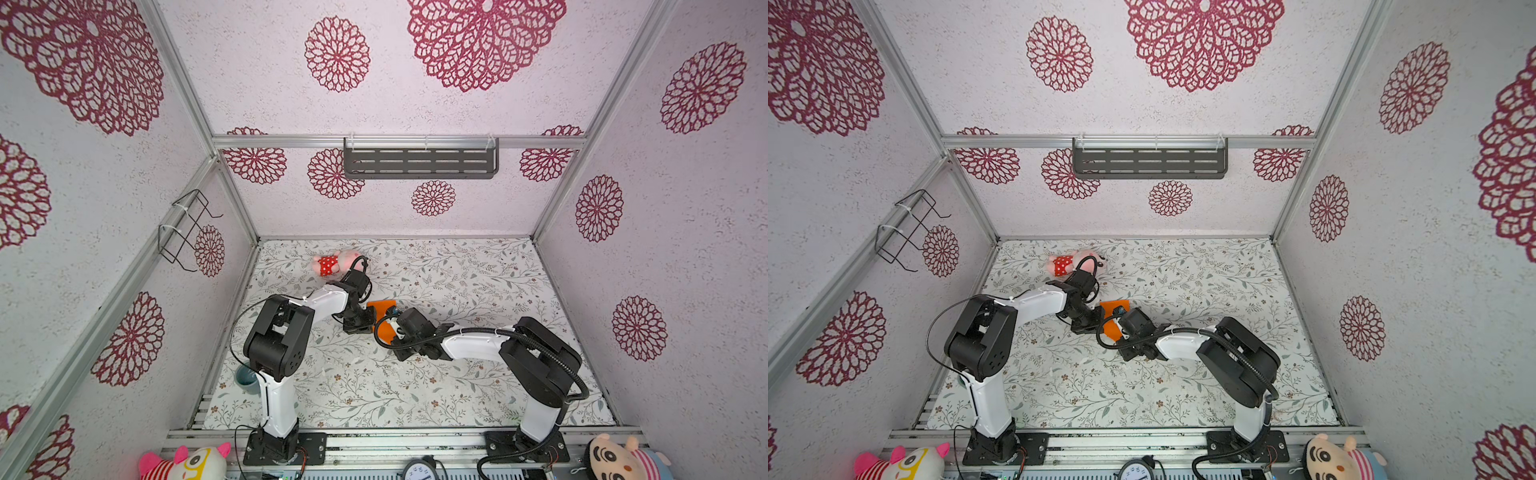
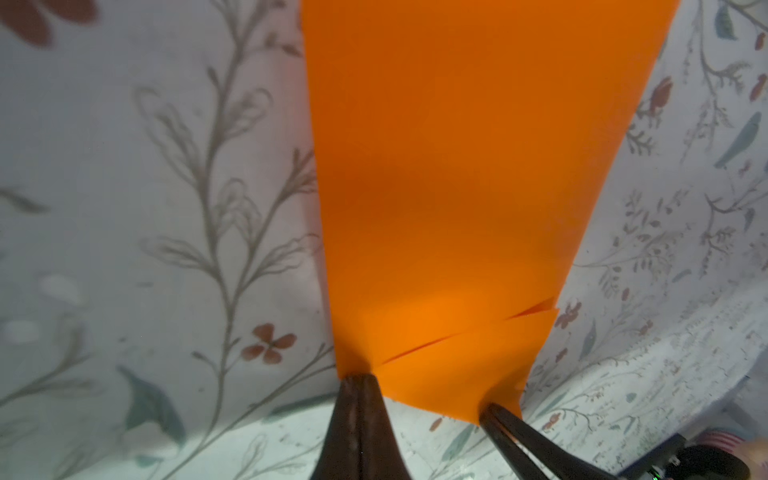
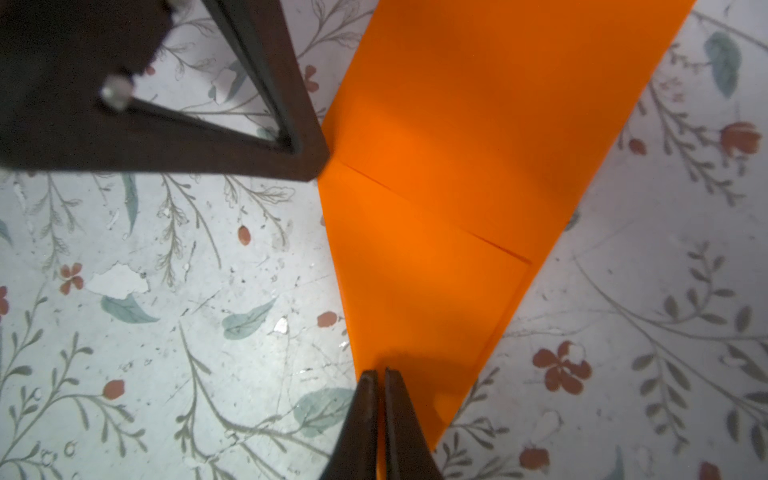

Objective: Fold a paper plane with a square sheet of paper (pick it up from the middle)

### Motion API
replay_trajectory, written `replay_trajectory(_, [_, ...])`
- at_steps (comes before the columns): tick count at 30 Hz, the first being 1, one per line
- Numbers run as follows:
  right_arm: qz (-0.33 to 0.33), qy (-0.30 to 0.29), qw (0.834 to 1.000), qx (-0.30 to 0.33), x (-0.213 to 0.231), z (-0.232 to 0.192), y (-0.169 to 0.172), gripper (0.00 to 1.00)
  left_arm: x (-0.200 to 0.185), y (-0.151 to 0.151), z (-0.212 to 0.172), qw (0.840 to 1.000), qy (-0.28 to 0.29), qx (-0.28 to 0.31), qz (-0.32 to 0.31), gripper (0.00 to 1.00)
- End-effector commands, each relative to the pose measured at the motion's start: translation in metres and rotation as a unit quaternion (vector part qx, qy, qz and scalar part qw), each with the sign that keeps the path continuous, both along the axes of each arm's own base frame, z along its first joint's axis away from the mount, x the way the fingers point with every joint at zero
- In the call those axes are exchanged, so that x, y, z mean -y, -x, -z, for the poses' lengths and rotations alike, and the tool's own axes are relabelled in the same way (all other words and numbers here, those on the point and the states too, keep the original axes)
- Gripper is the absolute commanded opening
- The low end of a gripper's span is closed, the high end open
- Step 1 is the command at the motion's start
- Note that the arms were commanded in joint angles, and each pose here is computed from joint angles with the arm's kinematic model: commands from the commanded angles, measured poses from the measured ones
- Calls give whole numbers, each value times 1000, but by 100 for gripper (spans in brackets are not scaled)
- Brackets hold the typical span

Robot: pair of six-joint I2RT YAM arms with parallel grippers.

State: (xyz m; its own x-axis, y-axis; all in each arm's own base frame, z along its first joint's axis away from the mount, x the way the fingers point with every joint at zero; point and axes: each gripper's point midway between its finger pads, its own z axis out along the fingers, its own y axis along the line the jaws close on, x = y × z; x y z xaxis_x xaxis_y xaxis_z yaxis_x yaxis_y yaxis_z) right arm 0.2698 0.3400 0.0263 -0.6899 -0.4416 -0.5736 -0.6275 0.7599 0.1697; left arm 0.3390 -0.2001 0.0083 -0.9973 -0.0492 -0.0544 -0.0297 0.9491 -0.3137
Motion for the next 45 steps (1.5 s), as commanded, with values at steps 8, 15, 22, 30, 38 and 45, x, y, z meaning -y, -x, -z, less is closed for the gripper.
replay_trajectory(8, [14, 60, 998, -24, 27, 25, 11, 10, -26, -13, 0, 997, -71, 4, -23, 2])
replay_trajectory(15, [23, 43, 999, -3, 24, 16, 1, 10, 14, -23, -66, 994, 82, 72, -24, 5])
replay_trajectory(22, [18, 15, 1000, 0, 18, 9, -1, 10, 44, -8, -47, 985, 169, 29, -31, 2])
replay_trajectory(30, [10, 1, 1000, 4, 13, 4, -1, 10, 48, -7, -23, 989, 145, -6, -11, 1])
replay_trajectory(38, [4, -2, 1000, 14, 12, -4, -4, 11, 36, 2, 9, 994, 99, -40, -5, 0])
replay_trajectory(45, [-23, -13, 999, 36, -4, -23, -12, 12, 26, 10, 22, 996, 72, -52, -5, 0])
